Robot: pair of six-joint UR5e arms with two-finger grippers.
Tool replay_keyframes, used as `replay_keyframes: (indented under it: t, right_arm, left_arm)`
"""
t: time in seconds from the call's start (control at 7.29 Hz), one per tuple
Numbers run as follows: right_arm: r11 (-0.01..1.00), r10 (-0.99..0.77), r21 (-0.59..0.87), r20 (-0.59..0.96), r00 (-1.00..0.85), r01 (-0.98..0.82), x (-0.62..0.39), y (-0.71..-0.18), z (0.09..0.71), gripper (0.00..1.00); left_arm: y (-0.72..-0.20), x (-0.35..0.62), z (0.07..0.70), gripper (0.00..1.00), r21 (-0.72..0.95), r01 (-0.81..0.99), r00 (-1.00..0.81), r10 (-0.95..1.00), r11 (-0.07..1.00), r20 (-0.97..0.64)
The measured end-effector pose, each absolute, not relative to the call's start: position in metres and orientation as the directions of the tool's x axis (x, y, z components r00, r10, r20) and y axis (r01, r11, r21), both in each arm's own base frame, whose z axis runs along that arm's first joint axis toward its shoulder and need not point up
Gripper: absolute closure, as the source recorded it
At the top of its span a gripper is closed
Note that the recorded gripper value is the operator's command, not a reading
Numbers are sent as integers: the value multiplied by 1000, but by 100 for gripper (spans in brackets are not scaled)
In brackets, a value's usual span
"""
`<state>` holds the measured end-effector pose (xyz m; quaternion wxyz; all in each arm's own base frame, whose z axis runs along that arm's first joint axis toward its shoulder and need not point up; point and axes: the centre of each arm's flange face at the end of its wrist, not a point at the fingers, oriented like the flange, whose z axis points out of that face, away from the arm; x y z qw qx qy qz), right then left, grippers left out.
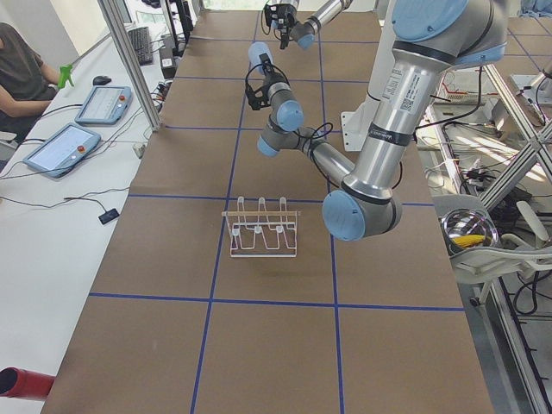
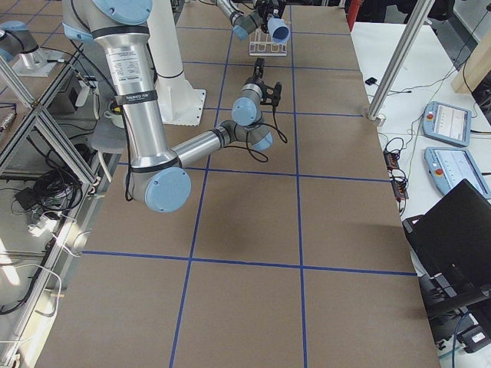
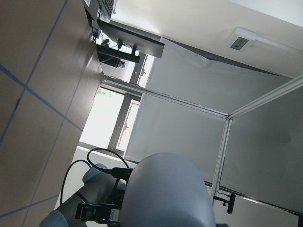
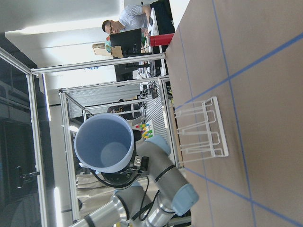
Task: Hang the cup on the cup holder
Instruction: 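Open the right gripper and withdraw it while the left gripper carries the cup away, then move the cup with the left gripper above the white wire rack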
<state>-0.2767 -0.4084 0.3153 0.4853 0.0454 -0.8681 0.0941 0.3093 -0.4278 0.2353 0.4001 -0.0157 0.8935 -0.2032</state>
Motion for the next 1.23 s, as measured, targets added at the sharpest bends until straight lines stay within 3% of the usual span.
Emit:
replay_keyframes:
  t: [0.55,0.96,1.23]
  right_arm:
    - [887,-217,120,961,-173,-446,-232,-471,397,0]
    - [831,-208,224,974,88,-510,-187,-490,455,0]
    - [804,-228,371,914,335,-465,-163,-507,507,0]
  left_arm:
    - [-490,265,248,100,-183,456,-268,-62,871,-961]
    - [-545,180,271,100,-10,473,72,-50,881,-996]
    - [-564,127,290,100,63,439,235,-47,896,-971]
